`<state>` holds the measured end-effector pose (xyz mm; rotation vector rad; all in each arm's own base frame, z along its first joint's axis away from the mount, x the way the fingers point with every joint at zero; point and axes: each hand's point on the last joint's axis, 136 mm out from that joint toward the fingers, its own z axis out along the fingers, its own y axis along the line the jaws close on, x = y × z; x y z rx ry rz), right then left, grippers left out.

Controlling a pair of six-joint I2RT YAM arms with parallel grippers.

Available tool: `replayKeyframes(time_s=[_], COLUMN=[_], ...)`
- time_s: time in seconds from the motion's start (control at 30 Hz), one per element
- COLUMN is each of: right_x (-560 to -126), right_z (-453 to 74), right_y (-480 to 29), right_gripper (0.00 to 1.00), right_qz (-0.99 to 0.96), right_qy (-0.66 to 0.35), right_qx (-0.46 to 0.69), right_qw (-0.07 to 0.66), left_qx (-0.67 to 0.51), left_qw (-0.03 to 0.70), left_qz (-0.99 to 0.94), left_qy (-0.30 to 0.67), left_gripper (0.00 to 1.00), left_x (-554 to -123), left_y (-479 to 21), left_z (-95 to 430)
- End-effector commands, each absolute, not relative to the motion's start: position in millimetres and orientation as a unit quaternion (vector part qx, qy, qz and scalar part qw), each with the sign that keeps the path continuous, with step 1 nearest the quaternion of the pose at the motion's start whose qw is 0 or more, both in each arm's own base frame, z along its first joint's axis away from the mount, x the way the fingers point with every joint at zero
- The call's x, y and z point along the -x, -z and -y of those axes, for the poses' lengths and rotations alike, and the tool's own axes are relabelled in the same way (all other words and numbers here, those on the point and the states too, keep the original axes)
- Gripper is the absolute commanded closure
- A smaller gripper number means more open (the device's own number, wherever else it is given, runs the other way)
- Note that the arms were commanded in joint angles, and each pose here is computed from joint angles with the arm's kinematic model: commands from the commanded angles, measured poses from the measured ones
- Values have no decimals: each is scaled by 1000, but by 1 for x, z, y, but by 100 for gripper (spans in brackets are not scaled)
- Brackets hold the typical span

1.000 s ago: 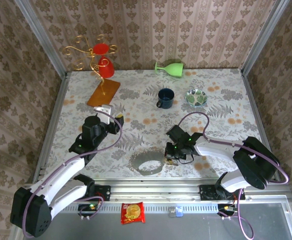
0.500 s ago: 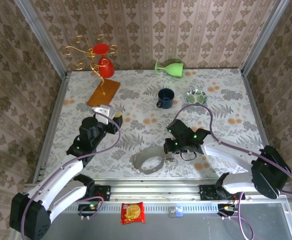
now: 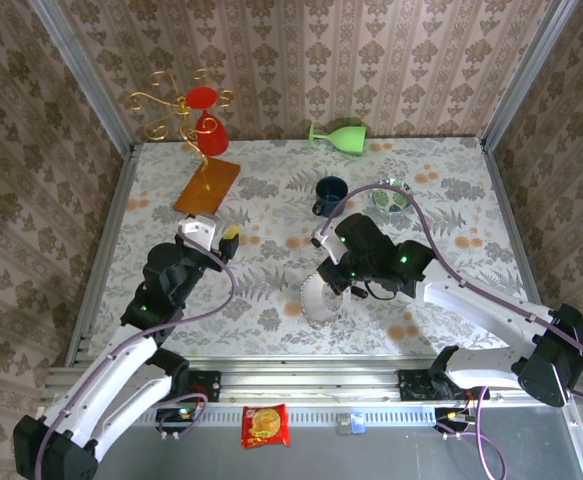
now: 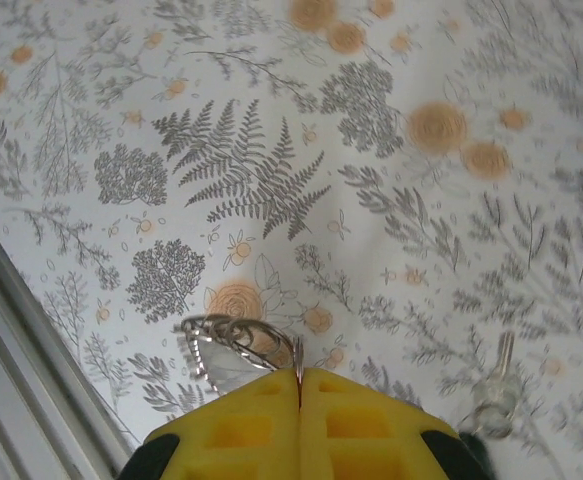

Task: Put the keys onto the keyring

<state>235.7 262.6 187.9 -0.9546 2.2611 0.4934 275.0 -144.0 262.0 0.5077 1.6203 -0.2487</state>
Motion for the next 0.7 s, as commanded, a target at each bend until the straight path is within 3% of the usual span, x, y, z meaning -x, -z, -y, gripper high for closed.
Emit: replayKeyframes(time_s=[0.0, 0.27, 0.43, 0.67], right_x=[-235, -227, -217, -202], right_z=[-284, -309, -314, -312], right_y=[-208, -215, -220, -222], right_gripper=[100, 100, 100, 100], right_qz=[-791, -717, -685, -650], right_qy=[-196, -256, -275, -283], right_qx=[460, 541, 568, 599], right_qw=[352, 358, 364, 373], left_qx=[-293, -435, -501, -548], left_qw=[652, 598, 574, 561], left_qz=[-693, -662, -611, -541], left_qy=[96, 119, 214, 304], left_gripper=[37, 49, 63, 66], left_x=[-264, -232, -200, -168], left_y=[-270, -256, -247, -238], left_z=[154, 180, 210, 247])
